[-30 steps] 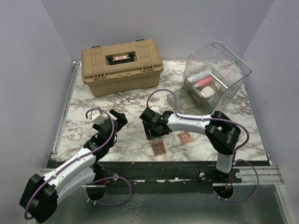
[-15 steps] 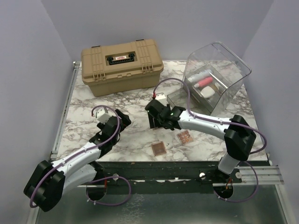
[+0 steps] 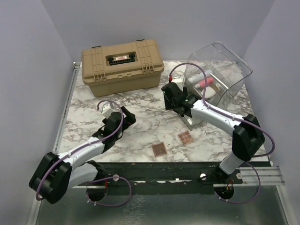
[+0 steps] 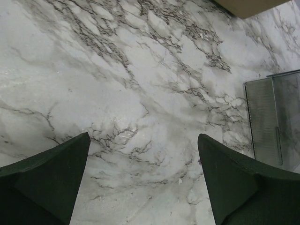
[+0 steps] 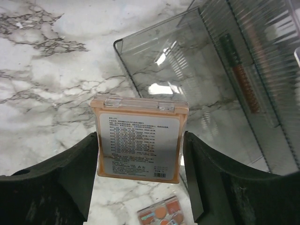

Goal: Organize the makeup
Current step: Pick up the makeup from the center of the board, then place the makeup in the drawer.

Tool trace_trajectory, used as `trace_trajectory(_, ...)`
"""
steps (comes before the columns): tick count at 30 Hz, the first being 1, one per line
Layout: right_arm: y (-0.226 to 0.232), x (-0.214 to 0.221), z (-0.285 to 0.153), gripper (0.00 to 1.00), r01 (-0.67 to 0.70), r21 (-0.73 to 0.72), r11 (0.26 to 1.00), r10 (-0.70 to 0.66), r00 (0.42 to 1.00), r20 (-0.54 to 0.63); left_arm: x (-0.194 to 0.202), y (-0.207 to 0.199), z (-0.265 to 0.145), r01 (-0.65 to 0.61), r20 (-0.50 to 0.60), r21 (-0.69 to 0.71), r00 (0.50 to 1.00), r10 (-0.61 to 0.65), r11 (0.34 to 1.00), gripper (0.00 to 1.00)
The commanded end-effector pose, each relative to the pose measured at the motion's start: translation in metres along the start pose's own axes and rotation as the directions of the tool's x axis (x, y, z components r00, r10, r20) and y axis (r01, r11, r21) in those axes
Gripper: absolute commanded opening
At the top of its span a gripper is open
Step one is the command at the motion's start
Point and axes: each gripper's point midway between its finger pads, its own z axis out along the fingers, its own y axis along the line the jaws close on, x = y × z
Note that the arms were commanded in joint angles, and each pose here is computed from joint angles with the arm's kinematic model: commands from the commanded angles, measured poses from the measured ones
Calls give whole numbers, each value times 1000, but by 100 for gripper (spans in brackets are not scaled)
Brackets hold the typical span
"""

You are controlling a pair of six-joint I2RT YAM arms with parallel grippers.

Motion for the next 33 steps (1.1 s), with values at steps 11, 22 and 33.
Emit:
trace_trajectory(11, -41, -29, 48, 60, 326, 94, 941, -331, 943, 33, -2, -31, -6, 0, -63, 92, 998, 6, 996, 99)
trace_trajectory(22, -40, -12, 85, 62, 464, 46, 884, -463, 886, -31, -3, -26, -18, -24, -69, 112, 997, 32, 993, 99)
trace_trajectory(33, -35, 10, 93, 66, 537, -53, 842, -539, 842, -30, -1, -26, -15, -26, -81, 107, 996, 35, 994, 99)
